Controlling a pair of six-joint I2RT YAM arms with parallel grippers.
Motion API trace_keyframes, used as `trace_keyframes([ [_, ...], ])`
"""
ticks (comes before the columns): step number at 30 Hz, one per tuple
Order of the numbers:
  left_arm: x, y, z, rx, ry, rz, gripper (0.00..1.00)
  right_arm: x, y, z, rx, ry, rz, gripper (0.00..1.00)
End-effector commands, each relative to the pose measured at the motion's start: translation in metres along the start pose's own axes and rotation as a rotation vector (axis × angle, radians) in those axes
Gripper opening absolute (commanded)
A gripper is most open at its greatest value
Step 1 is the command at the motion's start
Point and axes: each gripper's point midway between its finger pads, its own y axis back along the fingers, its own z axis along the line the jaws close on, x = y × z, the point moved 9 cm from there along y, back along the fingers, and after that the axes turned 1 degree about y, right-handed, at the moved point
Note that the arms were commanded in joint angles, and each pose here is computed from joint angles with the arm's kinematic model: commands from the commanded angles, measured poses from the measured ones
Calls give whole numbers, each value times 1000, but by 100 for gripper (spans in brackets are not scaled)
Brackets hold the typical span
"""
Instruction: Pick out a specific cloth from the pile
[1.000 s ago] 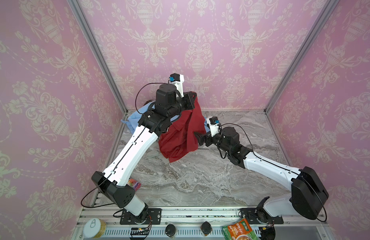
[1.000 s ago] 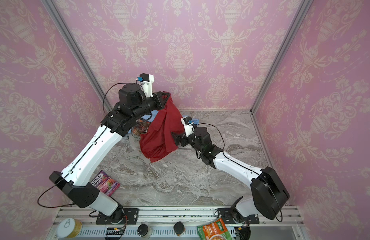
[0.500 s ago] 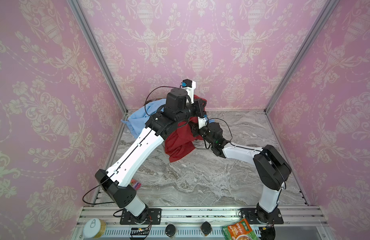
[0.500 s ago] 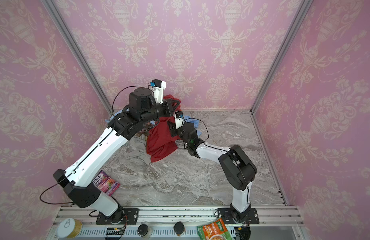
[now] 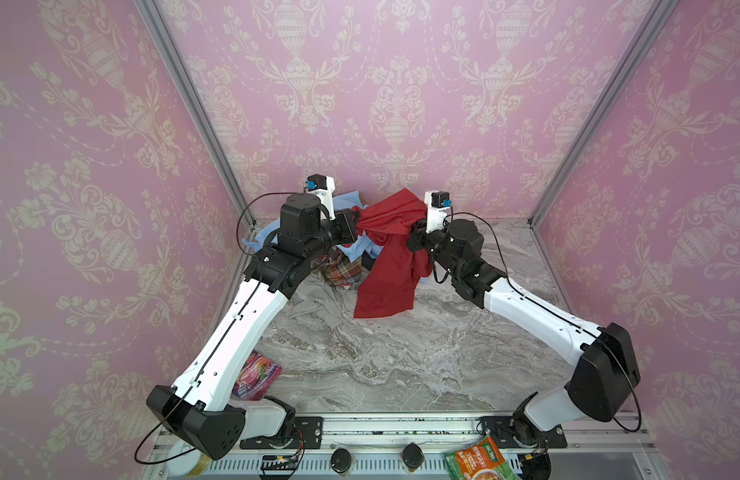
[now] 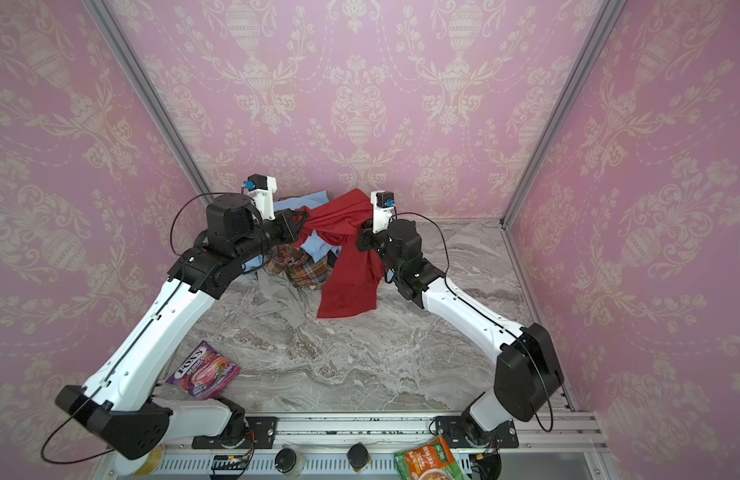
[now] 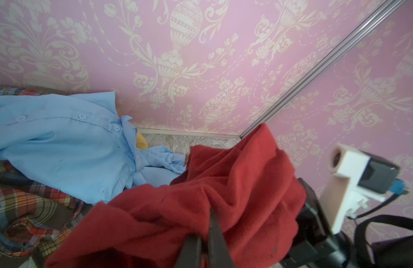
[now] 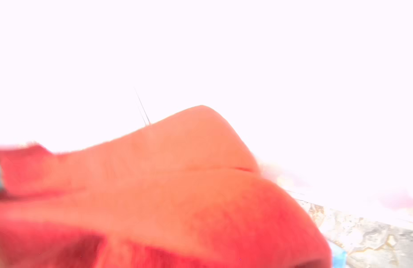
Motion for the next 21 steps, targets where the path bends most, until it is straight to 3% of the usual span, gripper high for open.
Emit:
trace_keyframes([
  [1,9,-5,5,19,-35,22,23,-36,18,-3,44,-27,7,0],
  [12,45,-30,20,78,-73,130,73,-99,63,-35,280,29,15,0],
  [17,68,-46,21,108,-95,202,84,-113,87,-61,385,24,14,0],
  [21,89,-58,12,95,-204,294,87,-122,108,-80,471,25,23,0],
])
